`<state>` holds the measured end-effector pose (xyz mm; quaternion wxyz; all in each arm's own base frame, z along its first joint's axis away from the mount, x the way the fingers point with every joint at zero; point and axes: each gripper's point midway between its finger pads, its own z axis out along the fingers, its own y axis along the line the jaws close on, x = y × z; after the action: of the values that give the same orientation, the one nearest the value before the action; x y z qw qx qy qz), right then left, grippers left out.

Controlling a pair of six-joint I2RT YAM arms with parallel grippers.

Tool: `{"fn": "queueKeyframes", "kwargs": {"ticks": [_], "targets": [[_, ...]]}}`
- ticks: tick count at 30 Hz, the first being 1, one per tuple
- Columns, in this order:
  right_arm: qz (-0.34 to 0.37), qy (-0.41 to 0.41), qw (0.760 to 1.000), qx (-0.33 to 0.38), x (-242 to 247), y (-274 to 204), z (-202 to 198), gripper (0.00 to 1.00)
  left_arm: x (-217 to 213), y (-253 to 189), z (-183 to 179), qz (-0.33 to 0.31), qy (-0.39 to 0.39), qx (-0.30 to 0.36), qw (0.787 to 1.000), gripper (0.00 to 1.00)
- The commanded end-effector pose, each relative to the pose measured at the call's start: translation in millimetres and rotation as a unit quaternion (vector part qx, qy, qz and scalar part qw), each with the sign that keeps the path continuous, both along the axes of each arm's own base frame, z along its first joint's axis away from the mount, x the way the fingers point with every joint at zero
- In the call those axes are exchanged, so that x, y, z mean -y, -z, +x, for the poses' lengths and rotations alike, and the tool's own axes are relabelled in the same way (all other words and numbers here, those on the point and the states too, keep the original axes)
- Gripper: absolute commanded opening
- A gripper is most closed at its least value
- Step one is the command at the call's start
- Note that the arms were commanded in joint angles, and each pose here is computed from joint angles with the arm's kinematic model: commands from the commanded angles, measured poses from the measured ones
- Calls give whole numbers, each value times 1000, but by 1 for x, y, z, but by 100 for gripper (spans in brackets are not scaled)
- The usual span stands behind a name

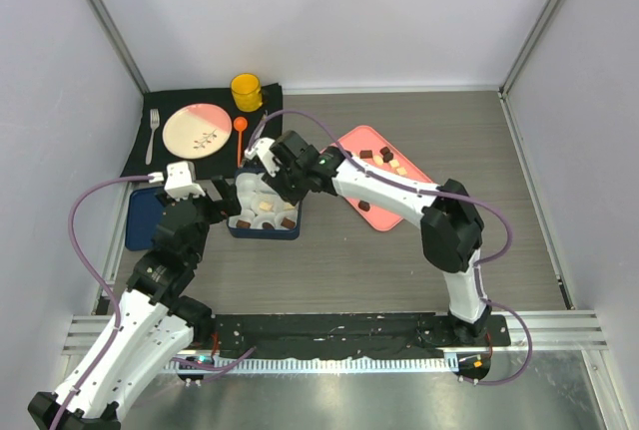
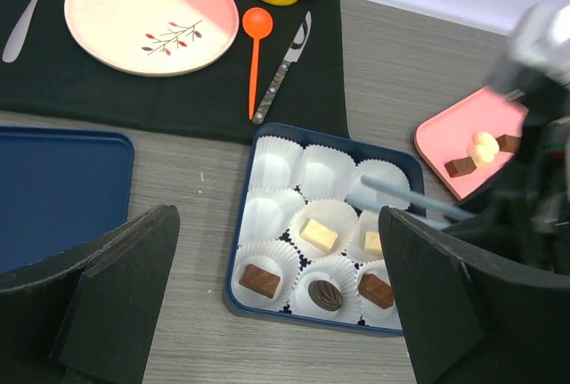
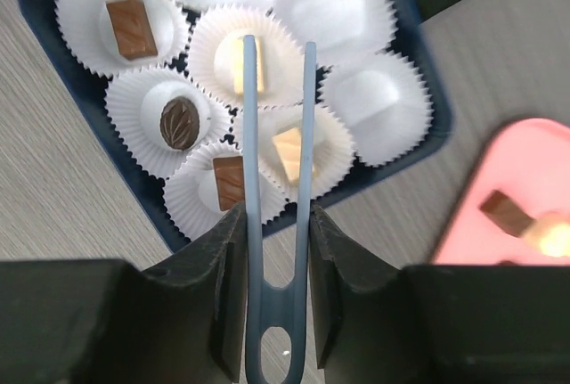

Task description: Pack the chocolate

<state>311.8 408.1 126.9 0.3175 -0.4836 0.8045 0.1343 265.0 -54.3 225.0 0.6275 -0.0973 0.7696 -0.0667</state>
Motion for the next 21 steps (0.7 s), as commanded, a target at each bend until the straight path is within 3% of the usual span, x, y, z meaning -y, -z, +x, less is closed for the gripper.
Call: {"fn": "queueKeyframes", "kwargs": {"ticks": [1,8,21], "targets": [[72,49,994,67,9,-83,16,32,-3,-29,2,-9,-8,36,999,100],[53,147,986,61,77,-82,29,29,-3,-28,3,-8,-7,34,999,100],[-13,342,939,-10,234,-31,30,29,0,-24,4,-7,-3,28,1000,100]]}}
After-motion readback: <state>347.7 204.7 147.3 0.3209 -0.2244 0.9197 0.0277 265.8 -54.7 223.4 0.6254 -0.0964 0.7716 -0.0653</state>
